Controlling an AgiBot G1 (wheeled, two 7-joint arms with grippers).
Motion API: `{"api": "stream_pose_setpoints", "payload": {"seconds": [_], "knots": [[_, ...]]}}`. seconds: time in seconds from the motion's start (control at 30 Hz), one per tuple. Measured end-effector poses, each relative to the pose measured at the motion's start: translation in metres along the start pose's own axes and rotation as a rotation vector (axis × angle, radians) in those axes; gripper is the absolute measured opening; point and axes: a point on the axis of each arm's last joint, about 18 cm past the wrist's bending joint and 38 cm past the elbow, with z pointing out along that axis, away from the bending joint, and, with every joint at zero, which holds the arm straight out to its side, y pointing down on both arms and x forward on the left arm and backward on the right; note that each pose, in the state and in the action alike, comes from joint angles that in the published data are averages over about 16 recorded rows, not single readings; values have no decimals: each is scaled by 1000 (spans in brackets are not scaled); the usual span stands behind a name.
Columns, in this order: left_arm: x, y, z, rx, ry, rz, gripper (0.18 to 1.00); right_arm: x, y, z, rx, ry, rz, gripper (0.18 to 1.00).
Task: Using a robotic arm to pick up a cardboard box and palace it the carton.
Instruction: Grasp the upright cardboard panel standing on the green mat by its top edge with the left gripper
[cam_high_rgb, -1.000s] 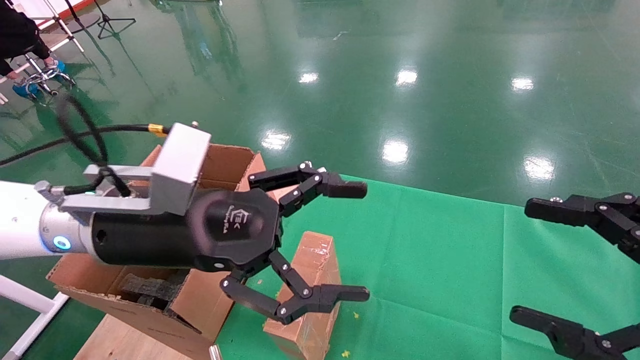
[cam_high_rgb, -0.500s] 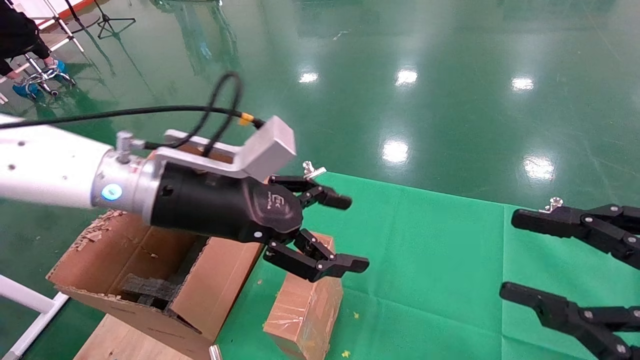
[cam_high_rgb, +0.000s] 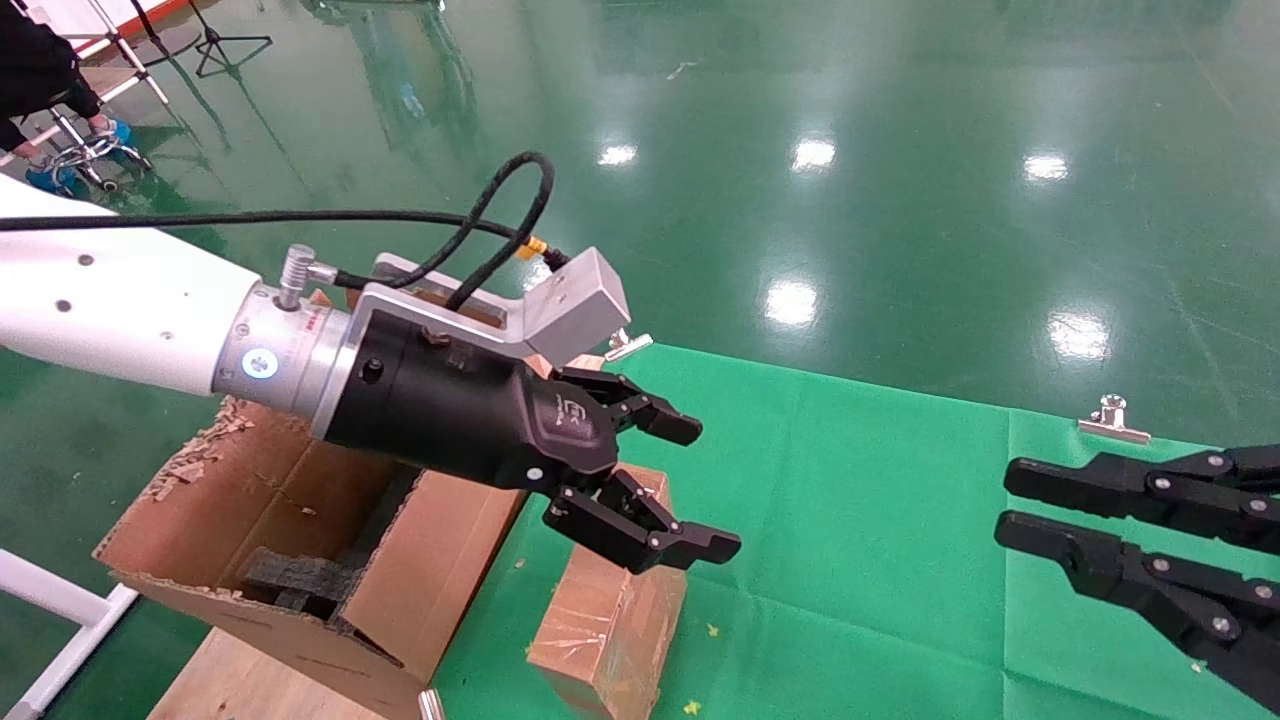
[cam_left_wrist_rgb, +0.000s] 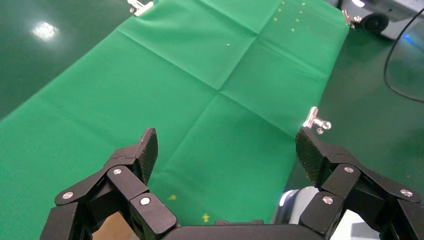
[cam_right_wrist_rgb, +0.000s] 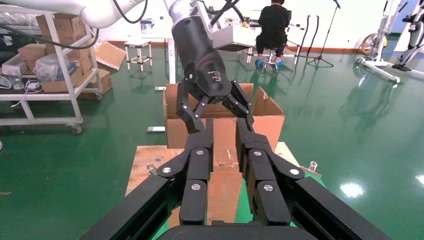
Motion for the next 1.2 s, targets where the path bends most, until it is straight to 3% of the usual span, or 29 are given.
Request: {"api": "stream_pose_setpoints", "payload": {"seconds": [0.17, 0.53, 0.87, 1.2], "knots": [[-7, -2, 2, -68, -48, -107, 1001, 0, 0, 0, 0, 0, 0, 278], [-14, -9, 16, -255, -174, -333, 1001, 0, 0, 0, 0, 0, 0, 202], [-11, -2, 28, -384, -232, -434, 1001, 0, 0, 0, 0, 0, 0, 191], [-7, 4, 38, -453, -253, -475, 1001, 0, 0, 0, 0, 0, 0, 191]]}}
